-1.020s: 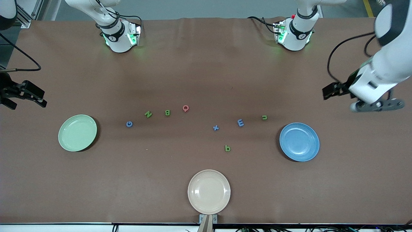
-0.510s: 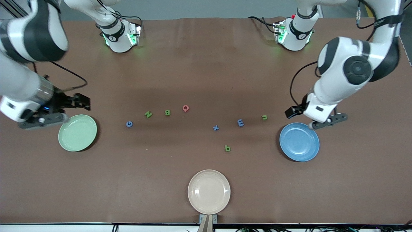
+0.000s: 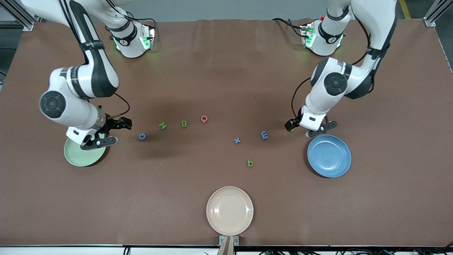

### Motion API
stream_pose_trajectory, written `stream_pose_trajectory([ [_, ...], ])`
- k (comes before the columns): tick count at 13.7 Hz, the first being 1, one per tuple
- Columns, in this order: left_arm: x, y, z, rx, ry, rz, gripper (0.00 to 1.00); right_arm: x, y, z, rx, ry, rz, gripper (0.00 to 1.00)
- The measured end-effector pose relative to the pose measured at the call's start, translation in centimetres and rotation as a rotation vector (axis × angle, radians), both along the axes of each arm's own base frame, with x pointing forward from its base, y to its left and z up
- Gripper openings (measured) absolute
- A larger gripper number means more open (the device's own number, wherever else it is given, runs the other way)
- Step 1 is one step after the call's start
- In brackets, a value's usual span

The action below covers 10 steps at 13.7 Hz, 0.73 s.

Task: Sort upper and lower case letters into plates
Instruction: 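Reach the right gripper to the blue G while the left gripper reaches the green u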

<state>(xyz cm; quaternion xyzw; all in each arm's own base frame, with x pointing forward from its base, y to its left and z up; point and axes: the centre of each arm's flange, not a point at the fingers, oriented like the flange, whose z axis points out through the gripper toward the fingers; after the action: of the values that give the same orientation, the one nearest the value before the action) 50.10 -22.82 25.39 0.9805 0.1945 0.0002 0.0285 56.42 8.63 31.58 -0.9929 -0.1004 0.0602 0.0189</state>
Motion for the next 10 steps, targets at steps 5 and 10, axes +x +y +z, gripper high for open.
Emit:
stream_pose_trajectory([
  [5, -0.8, 0.1, -4.8, 0.071, 0.016, -0.083, 0.85, -2.4, 2.3, -4.2, 0.005, -0.064, -0.046, 1.00],
  [10, -1.1, 0.1, -7.5, 0.064, 0.032, -0.091, 0.74, -3.4, 2.9, -9.9, -0.014, -0.052, -0.033, 1.00],
])
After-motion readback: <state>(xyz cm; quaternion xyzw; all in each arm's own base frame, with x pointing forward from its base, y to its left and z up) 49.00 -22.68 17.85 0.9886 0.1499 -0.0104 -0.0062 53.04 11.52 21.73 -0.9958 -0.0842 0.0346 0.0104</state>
